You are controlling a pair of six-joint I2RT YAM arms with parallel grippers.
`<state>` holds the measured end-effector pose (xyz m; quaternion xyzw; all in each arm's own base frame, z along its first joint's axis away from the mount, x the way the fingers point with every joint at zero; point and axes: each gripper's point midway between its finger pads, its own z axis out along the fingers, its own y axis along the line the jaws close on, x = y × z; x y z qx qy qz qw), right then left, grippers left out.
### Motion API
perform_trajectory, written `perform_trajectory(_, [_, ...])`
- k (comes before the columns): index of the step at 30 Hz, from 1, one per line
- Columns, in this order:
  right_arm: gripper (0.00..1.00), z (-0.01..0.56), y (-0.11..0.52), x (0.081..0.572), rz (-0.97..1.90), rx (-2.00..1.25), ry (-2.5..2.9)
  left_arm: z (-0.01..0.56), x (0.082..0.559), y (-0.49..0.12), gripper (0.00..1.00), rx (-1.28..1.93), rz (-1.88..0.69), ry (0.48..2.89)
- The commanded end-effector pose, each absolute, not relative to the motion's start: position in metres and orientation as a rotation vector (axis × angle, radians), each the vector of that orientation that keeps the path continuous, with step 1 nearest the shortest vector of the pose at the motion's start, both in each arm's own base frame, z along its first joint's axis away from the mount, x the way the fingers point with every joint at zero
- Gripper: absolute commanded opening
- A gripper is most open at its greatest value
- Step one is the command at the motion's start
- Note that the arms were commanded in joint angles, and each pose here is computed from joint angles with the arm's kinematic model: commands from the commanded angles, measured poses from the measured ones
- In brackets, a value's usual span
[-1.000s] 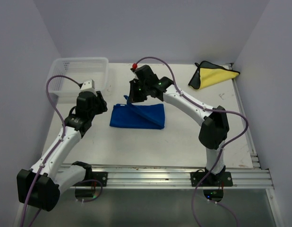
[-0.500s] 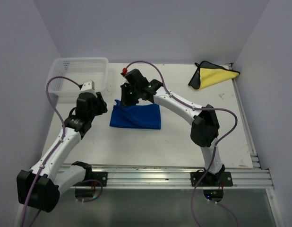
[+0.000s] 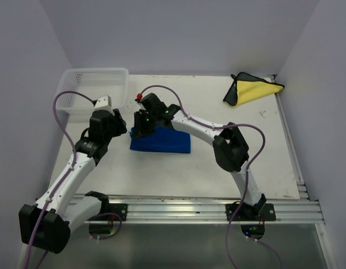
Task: Roll the towels
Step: Fold the towel
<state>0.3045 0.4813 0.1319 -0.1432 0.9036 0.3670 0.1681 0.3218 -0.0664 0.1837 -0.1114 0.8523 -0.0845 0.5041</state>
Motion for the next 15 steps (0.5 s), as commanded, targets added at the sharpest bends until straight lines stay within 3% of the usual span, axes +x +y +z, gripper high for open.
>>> perform_trajectory(1, [0.28, 0.146, 0.507, 0.289, 1.241, -0.463, 2.516, 0.188, 0.319, -0.063, 0.49, -0.254, -0.181, 2.043])
perform_trajectory(4, [0.51, 0.151, 0.505, 0.283, 1.268, -0.466, 2.508, 0.191, 0.319, -0.062, 0.49, -0.258, -0.179, 2.038])
perform_trajectory(5, [0.53, 0.15, 0.499, 0.285, 1.245, -0.453, 2.516, 0.19, 0.319, -0.061, 0.49, -0.261, -0.174, 2.038])
perform_trajectory(10, [0.56, 0.17, 0.469, 0.303, 1.168, -0.354, 2.475, 0.189, 0.319, -0.062, 0.49, -0.262, -0.174, 2.042])
perform_trajectory(15, [0.51, 0.165, 0.41, 0.331, 1.017, -0.191, 2.483, 0.177, 0.32, -0.067, 0.51, -0.265, -0.196, 2.07])
